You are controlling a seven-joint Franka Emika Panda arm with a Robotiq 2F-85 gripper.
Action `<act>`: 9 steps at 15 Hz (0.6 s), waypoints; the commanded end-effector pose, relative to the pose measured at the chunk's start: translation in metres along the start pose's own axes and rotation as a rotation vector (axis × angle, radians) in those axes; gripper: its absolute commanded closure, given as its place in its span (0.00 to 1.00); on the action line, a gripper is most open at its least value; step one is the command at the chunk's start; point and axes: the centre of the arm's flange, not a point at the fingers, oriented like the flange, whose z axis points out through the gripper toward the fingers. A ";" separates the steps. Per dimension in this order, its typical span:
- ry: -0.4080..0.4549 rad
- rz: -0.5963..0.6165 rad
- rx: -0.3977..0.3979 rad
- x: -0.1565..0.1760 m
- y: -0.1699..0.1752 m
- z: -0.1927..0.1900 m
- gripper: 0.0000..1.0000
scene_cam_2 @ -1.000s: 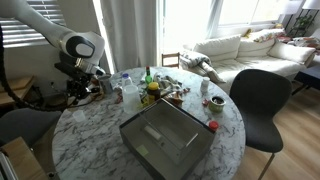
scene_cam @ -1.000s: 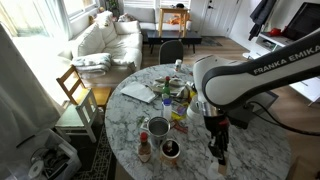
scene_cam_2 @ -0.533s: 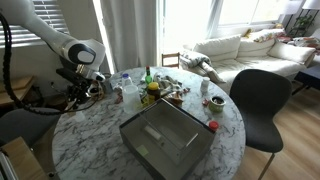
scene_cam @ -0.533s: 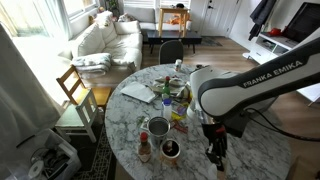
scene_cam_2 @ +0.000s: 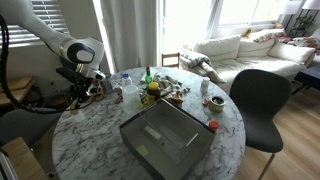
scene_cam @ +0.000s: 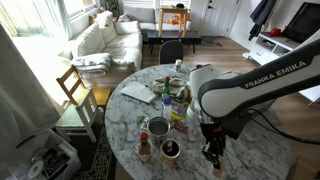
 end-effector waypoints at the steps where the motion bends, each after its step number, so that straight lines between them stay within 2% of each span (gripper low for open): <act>1: 0.020 0.058 -0.022 -0.007 0.004 0.007 0.92; 9: 0.037 0.172 -0.053 -0.003 0.010 0.012 0.92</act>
